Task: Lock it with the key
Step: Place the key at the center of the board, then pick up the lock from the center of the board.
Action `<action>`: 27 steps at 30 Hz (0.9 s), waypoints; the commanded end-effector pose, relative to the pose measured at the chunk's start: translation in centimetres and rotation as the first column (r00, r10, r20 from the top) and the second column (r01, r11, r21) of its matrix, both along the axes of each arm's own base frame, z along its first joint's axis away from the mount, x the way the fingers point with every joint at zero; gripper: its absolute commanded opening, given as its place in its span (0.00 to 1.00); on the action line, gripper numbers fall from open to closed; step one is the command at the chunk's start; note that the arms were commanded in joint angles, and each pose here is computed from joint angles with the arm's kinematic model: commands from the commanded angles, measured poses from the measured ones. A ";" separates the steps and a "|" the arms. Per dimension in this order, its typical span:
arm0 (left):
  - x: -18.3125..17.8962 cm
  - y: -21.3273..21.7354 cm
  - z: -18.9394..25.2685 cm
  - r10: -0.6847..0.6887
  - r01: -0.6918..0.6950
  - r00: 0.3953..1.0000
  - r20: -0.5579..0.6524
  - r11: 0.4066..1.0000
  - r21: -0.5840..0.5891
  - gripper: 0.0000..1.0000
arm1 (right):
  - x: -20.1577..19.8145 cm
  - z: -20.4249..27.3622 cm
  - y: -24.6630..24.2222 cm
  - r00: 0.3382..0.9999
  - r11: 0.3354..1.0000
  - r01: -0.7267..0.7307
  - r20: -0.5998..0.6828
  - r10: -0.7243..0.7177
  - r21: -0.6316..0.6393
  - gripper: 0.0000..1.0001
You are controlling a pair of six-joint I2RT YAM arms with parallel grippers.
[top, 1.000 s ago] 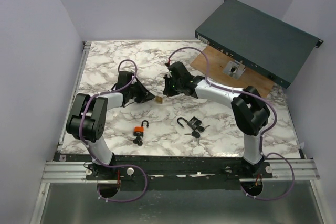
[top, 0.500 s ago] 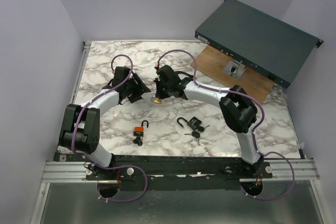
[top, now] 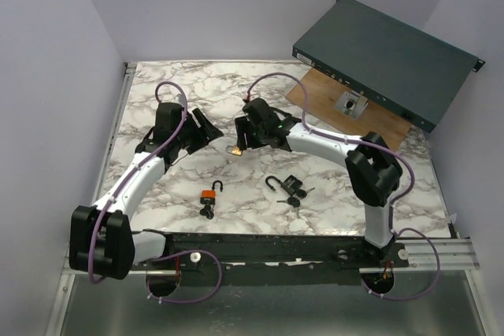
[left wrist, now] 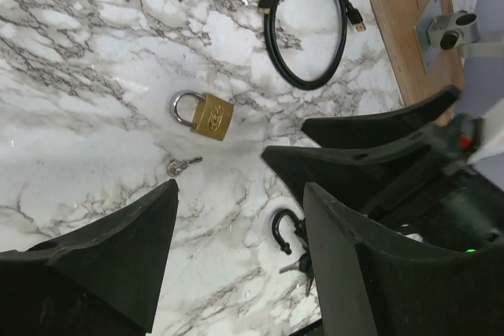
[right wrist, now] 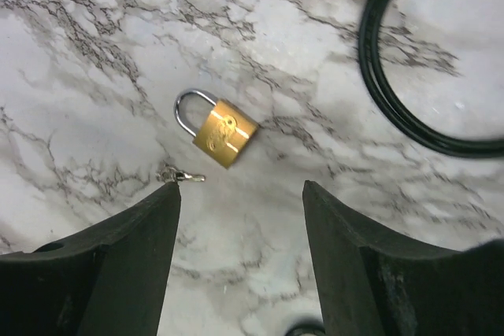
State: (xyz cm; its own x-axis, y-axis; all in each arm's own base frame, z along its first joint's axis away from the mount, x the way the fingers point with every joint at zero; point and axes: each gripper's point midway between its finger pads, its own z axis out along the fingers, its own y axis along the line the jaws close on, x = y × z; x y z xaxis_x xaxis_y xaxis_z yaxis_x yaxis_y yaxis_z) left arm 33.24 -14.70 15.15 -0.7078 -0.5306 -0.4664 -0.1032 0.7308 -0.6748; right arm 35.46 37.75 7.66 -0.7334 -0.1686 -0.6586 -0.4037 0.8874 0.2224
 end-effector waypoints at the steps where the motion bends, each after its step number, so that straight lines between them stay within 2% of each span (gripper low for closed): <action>1: -2.7 -0.9 1.1 -0.089 0.090 0.996 0.020 0.996 -0.008 0.64 | -1.1 4.1 -4.1 0.987 0.988 0.153 0.059 -0.153 0.001 0.66; 9: -4.8 -1.9 3.9 -0.159 0.162 0.983 0.086 0.987 -0.021 0.64 | -6.1 5.3 -12.2 0.918 0.918 0.396 0.017 -0.396 -0.010 0.72; 16: -6.1 -2.9 5.1 -0.208 0.213 0.972 0.112 0.976 -0.035 0.64 | -10.4 3.5 -16.7 0.831 0.834 0.551 -0.085 -0.550 -0.012 0.75; 20: -6.2 -3.2 5.4 -0.221 0.227 0.968 0.120 0.973 -0.039 0.64 | -11.9 2.2 -18.2 0.795 0.801 0.598 -0.113 -0.596 -0.012 0.75; 27: -6.5 -3.5 4.7 -0.238 0.244 0.966 0.102 0.969 -0.049 0.64 | -13.1 0.2 -18.1 0.809 0.819 0.574 -0.158 -0.566 0.003 0.79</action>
State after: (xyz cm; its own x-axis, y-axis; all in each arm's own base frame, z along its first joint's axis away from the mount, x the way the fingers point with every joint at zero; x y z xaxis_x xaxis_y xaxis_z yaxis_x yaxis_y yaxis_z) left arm 27.28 -17.63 19.49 -0.7602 -0.4029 -0.5097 0.1031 0.6997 -0.7070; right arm 22.51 19.33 8.28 -0.7842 0.2944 -0.5462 0.1838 0.9510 0.2487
